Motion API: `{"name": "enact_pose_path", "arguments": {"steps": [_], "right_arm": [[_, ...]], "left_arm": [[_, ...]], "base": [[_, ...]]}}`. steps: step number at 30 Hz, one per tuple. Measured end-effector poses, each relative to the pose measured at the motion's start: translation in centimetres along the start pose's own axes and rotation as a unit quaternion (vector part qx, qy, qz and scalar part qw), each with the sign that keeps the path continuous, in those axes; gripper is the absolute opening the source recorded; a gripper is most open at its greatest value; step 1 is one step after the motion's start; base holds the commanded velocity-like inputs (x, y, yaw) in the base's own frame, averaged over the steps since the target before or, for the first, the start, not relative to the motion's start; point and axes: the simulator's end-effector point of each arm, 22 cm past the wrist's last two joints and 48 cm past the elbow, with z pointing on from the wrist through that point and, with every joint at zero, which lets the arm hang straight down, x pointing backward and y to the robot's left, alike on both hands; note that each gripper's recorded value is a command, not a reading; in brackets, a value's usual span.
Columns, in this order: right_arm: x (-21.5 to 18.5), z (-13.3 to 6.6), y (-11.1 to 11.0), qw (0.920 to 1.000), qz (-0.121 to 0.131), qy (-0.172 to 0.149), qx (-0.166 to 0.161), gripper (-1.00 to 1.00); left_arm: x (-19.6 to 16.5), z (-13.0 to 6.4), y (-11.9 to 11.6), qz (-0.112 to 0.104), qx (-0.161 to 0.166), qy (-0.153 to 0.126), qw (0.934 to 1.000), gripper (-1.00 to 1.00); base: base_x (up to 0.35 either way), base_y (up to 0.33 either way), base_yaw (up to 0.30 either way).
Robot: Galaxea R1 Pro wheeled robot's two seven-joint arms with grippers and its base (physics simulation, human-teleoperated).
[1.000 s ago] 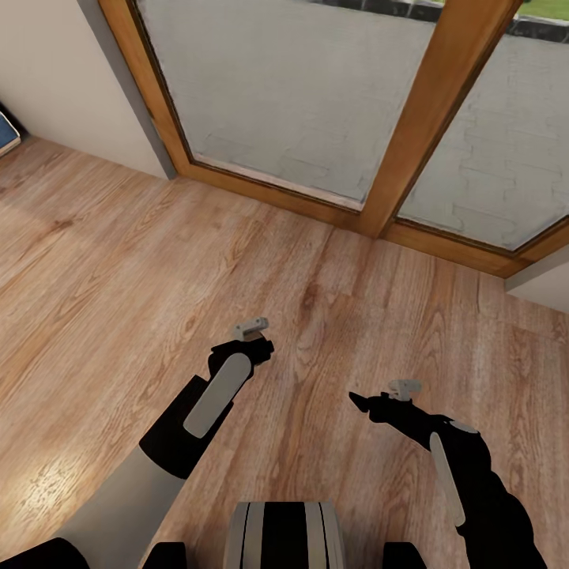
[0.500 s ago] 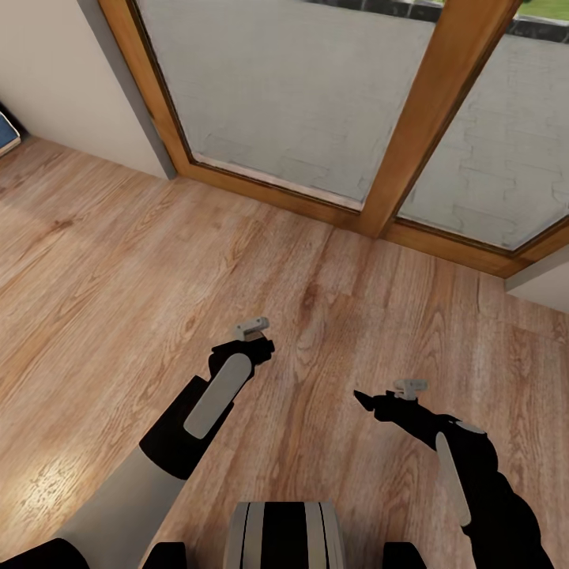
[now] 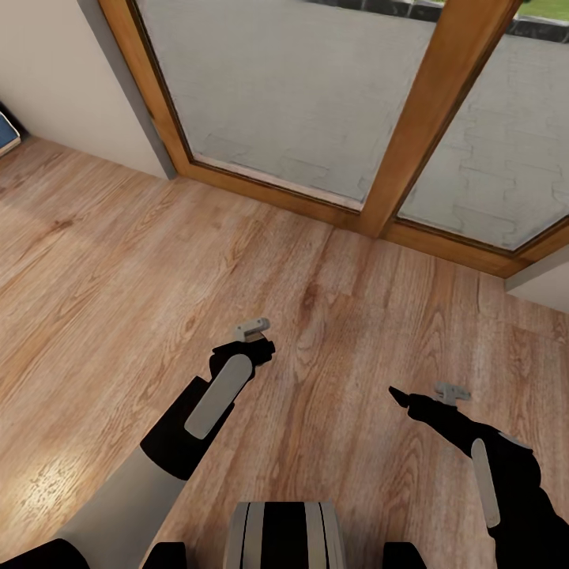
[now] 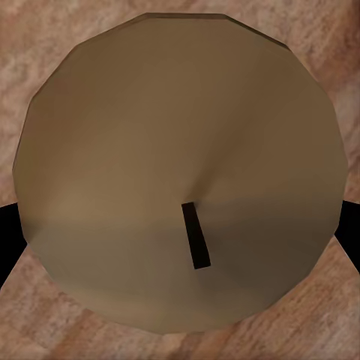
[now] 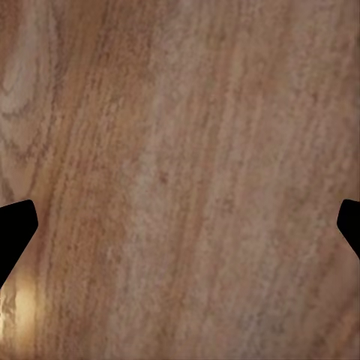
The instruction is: Place each of the two pumpkins and all three candles from the living room inside a cabinet in the living room (use any cabinet), then make sure every cabinet is closed, and position the cauldron so it is next to a table in the living room.
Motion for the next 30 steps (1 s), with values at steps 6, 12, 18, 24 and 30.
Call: {"name": "enact_pose_path", "arguments": {"steps": [6,12,18,24,30], "right_arm": [[0.0,0.0,0.0,1.0,0.0,0.0,0.0,1.0],[-0.1,0.0,0.0,1.0,-0.001,-0.001,-0.001,1.0],[0.0,0.0,0.1,1.0,-0.001,0.0,-0.002,1.0],[0.0,0.0,0.1,1.0,-0.001,0.0,-0.001,1.0],[0.0,0.0,0.1,1.0,0.0,0.0,-0.002,1.0]], "left_arm": [[0.0,0.0,0.0,0.0,0.0,0.0,1.0,-1.0],[0.1,-0.1,-0.2,0.001,0.002,0.0,1.0,-1.0],[1.4,-0.7,-2.2,0.039,0.016,-0.004,0.9991,-1.0],[1.5,-0.7,-2.2,0.042,0.015,-0.004,0.999,-1.0],[1.4,-0.8,-2.3,0.041,0.016,-0.006,0.999,-1.0]], "base": [[0.0,0.0,0.0],[0.0,0.0,0.0],[0.0,0.0,0.0],[0.0,0.0,0.0],[0.0,0.0,0.0]]}}
